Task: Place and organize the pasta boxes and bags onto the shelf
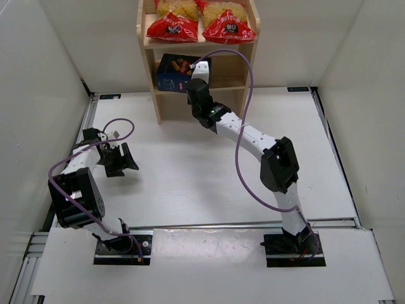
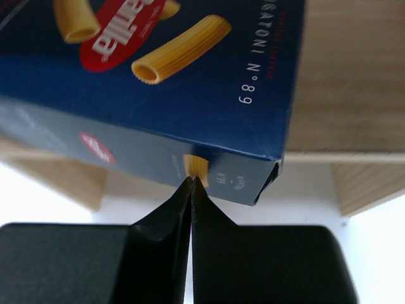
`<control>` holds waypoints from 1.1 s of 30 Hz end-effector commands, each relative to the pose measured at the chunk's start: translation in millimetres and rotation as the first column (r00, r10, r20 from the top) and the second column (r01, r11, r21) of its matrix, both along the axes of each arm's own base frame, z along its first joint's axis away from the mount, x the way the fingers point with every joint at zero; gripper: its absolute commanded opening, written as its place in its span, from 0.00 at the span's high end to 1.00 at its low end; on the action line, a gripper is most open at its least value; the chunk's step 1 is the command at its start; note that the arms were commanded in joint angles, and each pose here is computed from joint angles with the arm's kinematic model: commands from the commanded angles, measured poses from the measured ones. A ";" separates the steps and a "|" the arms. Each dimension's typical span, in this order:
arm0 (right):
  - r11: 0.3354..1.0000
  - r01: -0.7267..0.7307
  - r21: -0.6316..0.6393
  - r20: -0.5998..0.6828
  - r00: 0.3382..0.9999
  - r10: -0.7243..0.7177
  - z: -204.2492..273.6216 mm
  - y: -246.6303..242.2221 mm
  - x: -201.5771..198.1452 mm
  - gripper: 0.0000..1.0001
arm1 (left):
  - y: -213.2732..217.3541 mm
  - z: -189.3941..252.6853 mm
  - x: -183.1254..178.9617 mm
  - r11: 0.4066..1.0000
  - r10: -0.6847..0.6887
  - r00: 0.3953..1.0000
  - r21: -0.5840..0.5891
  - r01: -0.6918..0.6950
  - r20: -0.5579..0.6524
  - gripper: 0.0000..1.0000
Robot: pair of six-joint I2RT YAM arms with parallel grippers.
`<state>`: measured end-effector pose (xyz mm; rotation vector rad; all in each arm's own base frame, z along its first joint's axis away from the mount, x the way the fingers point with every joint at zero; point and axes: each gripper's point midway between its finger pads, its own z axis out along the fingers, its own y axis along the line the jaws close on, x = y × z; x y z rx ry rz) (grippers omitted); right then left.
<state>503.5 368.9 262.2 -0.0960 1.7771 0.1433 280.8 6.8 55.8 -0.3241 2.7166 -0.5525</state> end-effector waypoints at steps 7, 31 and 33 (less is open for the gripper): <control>0.994 0.096 0.060 0.157 0.982 -0.104 47.9 -26.1 41.3 1.00 | 4.5 3.9 0.6 1.000 0.002 1.000 0.024 -0.002 0.011 0.18; 0.938 -0.165 -0.304 -0.530 0.848 -0.023 -83.0 -190.2 -297.0 0.22 | 33.8 28.5 -2.2 0.977 0.057 0.997 0.204 -0.067 0.055 0.18; 0.911 -0.033 -0.412 -0.514 0.834 -0.203 -77.9 -244.0 -308.9 0.05 | 39.7 27.7 -6.2 0.967 0.071 0.996 0.240 -0.081 0.051 0.18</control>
